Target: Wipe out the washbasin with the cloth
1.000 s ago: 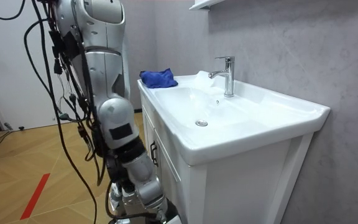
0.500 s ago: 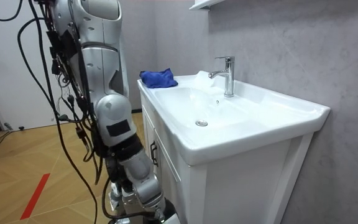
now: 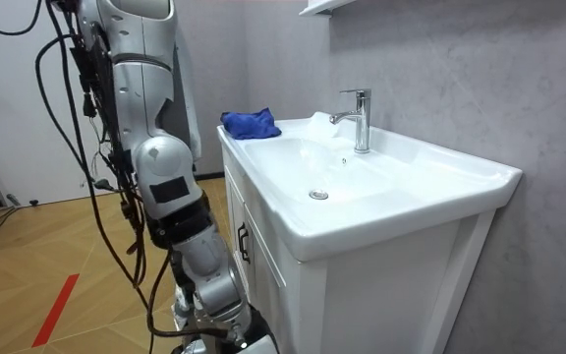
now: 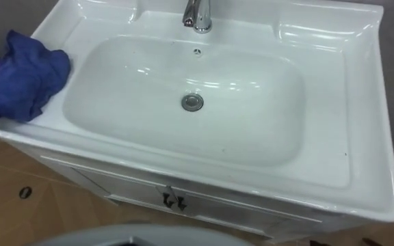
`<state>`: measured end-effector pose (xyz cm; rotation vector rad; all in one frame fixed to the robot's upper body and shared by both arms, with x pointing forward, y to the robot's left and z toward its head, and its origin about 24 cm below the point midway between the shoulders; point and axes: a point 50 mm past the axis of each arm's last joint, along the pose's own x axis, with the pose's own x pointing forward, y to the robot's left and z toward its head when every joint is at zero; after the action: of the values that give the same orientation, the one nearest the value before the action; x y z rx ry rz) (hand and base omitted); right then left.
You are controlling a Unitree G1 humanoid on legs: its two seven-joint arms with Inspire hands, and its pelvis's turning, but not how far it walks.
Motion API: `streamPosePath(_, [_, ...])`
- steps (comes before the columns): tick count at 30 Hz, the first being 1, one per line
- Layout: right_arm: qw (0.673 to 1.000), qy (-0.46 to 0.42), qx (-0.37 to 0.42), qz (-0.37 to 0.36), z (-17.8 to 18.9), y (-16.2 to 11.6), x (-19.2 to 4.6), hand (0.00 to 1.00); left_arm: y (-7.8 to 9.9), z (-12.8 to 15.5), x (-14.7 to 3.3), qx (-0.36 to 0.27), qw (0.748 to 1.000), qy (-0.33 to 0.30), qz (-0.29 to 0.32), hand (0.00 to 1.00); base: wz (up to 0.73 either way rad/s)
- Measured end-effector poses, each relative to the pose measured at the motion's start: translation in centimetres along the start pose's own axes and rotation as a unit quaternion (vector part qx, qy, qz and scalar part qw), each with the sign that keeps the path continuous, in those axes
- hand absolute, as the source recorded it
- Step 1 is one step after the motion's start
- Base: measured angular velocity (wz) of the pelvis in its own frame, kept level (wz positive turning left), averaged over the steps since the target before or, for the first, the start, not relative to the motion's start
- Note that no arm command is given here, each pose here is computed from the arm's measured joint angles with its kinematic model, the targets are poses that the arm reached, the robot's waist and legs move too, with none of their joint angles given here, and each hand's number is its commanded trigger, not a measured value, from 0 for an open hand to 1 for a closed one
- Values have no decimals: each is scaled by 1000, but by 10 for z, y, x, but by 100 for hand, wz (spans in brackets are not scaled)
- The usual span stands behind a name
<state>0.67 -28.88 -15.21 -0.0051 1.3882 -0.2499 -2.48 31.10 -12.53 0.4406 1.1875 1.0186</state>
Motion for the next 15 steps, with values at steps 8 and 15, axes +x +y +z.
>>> streamPosePath(8, [1000,-1,1,7,0,9,2,0,-16,21,-1,-7,999,-27,-32,0,-6])
streamPosePath(15, [1000,-8,-18,3,10,16,5,0,-26,29,-3,-6,997,-36,-64,0,-16])
